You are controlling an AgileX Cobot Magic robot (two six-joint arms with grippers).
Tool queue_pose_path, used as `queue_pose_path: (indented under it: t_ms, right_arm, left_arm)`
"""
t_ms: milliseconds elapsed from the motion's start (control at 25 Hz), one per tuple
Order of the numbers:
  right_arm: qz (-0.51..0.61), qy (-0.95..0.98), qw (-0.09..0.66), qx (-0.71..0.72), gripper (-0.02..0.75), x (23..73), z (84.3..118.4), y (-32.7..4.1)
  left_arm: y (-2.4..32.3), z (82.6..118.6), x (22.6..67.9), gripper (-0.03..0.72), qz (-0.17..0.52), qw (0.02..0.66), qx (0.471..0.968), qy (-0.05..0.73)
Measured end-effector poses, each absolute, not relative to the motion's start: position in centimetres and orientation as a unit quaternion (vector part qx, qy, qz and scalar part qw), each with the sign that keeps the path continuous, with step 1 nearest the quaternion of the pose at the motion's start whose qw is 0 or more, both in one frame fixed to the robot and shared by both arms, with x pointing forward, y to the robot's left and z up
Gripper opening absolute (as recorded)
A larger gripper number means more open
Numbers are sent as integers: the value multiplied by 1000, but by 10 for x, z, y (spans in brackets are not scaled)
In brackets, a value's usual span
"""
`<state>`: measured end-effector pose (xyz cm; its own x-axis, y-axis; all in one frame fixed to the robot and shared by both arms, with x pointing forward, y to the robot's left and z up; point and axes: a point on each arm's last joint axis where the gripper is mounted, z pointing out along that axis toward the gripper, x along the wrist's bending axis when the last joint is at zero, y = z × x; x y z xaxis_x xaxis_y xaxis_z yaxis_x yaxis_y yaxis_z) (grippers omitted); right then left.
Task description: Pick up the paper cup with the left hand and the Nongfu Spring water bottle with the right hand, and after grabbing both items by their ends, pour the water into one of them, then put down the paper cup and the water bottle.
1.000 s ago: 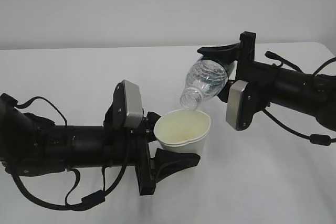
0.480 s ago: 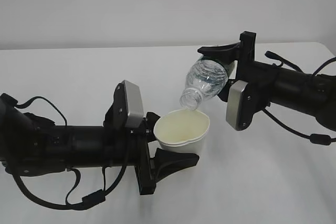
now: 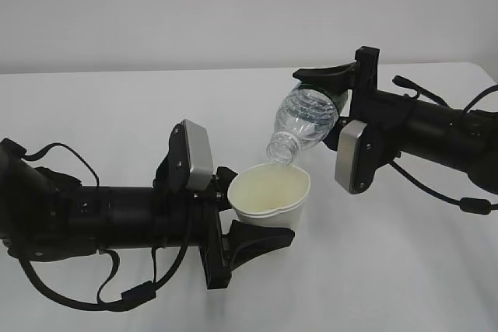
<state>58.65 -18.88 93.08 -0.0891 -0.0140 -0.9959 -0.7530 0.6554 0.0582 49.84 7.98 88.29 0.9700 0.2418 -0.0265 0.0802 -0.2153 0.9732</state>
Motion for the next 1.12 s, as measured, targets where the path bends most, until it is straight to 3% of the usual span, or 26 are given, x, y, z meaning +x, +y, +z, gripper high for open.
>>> queue_pose_path:
  t_ms: [1120]
  right_arm:
    - [287,668,621,-293,470,587,931,-189]
  left_arm:
    - [80,881,499,464,67,609,783,106]
